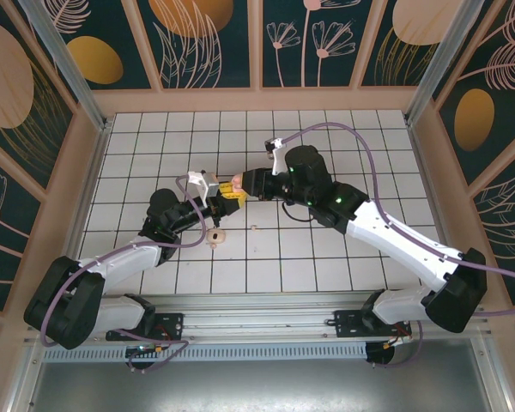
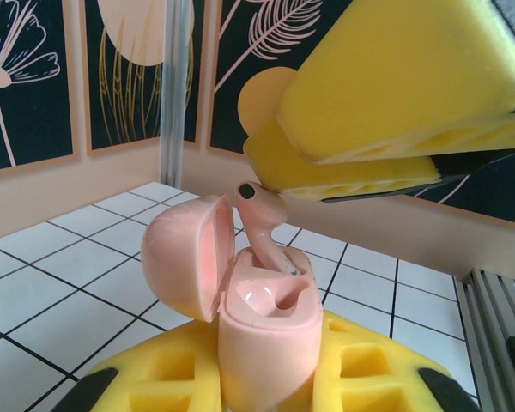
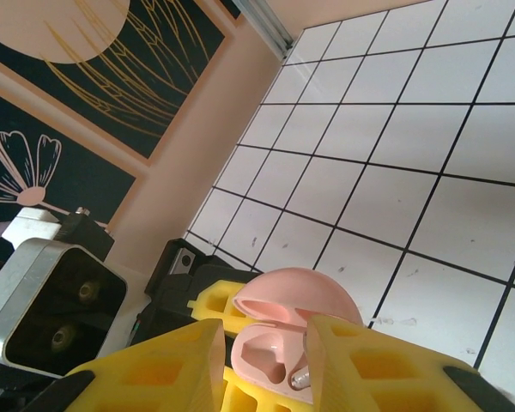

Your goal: Insert the wireless bluetooth earbuds into the charging case

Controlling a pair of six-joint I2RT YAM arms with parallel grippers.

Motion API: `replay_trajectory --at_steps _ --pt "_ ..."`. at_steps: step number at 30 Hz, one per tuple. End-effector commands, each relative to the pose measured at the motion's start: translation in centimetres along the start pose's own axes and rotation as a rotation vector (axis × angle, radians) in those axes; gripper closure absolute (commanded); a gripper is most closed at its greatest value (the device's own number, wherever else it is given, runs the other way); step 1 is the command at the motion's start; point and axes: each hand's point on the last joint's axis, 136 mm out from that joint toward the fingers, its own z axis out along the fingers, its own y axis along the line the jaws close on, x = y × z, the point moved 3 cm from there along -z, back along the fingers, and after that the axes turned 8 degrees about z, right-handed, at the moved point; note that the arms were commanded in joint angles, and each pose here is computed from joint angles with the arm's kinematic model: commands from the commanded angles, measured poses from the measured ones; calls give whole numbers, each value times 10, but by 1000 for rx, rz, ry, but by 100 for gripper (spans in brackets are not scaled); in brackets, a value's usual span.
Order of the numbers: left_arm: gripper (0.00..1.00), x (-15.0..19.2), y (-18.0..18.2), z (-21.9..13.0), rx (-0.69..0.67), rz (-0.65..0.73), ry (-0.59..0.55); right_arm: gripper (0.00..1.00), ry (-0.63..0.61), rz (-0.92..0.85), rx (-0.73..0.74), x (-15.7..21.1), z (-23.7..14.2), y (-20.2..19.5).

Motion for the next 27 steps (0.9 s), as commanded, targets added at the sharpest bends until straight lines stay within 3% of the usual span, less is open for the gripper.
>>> replay_trajectory --at_steps 1,19,27 --pt "92 -29 -3 1 10 74 -75 69 -11 -21 1 -6 0 8" --pt "92 -29 -4 1 15 74 -78 67 -80 -40 -111 -25 -24 40" --pt "92 -30 -4 1 18 75 -85 67 -114 10 -51 -31 -33 27"
